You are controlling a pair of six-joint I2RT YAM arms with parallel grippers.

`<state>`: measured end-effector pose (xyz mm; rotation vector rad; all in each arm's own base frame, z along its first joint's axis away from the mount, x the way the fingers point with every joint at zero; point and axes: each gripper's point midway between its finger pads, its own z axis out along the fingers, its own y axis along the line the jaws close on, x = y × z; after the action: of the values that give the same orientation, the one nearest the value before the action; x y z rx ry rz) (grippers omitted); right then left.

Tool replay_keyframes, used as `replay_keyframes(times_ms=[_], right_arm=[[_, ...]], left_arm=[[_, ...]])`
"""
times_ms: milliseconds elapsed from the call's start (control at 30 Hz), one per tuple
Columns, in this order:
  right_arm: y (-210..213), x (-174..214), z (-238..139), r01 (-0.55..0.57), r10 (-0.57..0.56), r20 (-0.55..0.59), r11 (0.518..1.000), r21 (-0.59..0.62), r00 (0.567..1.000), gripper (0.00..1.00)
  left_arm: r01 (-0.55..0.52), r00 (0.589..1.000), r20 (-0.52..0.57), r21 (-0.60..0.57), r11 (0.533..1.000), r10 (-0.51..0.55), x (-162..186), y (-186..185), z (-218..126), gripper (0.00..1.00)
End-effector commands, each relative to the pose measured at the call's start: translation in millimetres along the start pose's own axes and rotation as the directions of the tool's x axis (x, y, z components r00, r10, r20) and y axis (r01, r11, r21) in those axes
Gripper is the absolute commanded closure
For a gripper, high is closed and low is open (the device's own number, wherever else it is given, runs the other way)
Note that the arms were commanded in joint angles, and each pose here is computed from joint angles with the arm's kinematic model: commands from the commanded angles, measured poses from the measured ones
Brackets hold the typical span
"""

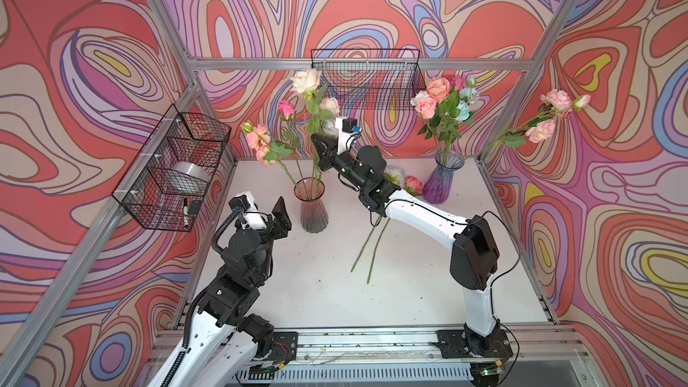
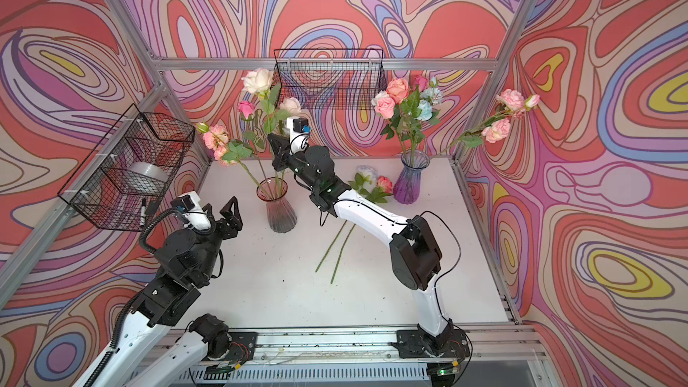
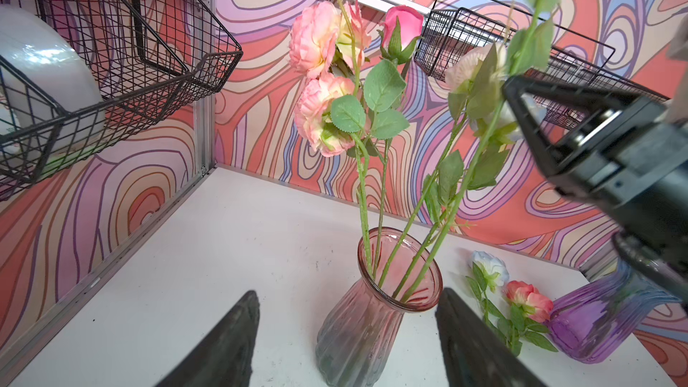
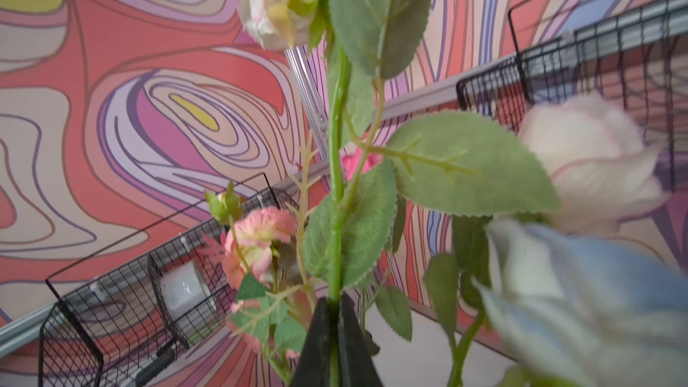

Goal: Arrange the flowers into the vase
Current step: 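Lower the pale pink-white rose stem into the pink vase with the right gripper, then open the right gripper to release the rose in the vase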

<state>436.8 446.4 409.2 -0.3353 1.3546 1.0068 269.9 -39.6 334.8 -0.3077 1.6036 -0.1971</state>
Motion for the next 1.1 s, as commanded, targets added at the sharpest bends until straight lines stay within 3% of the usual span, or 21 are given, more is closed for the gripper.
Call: replay_keyframes(times_ms=[0, 133, 333, 767, 933, 1067], right_arm=[[11, 22, -9, 0.023, -0.022, -0.051, 1.000, 0.013, 0.998, 1.00], [3, 52, -18, 0.004, 0.001, -0.115, 0.999, 0.042, 0.993, 0.95], [-2, 68, -28, 0.010, 0.003, -0.167, 0.997, 0.076, 0.986, 0.71], [26, 41, -56, -0.008, 0.020, -0.189, 0.998, 0.061, 0.982, 0.66], [13, 28, -90, -0.016, 0.051, -0.197, 0.984, 0.175, 0.979, 0.66], [-21, 31, -137, 0.025, 0.056, -0.215, 0.933, 0.358, 0.975, 0.66]], left_arm=[[0.027, 0.999, 0.020, 0.008, 1.000, -0.028, -7, -2, 0, 0.25], [0.029, 0.999, 0.012, 0.013, 0.999, -0.029, -5, -3, 1, 0.25], [0.029, 1.000, 0.001, 0.014, 0.999, -0.029, -3, -4, 4, 0.25], [0.036, 0.999, -0.011, 0.015, 0.999, -0.036, 0, -4, 6, 0.25], [0.051, 0.998, -0.026, 0.054, 0.997, -0.049, 2, -11, 5, 0.25], [0.065, 0.996, -0.067, 0.135, 0.989, -0.056, 7, -27, 7, 0.30]])
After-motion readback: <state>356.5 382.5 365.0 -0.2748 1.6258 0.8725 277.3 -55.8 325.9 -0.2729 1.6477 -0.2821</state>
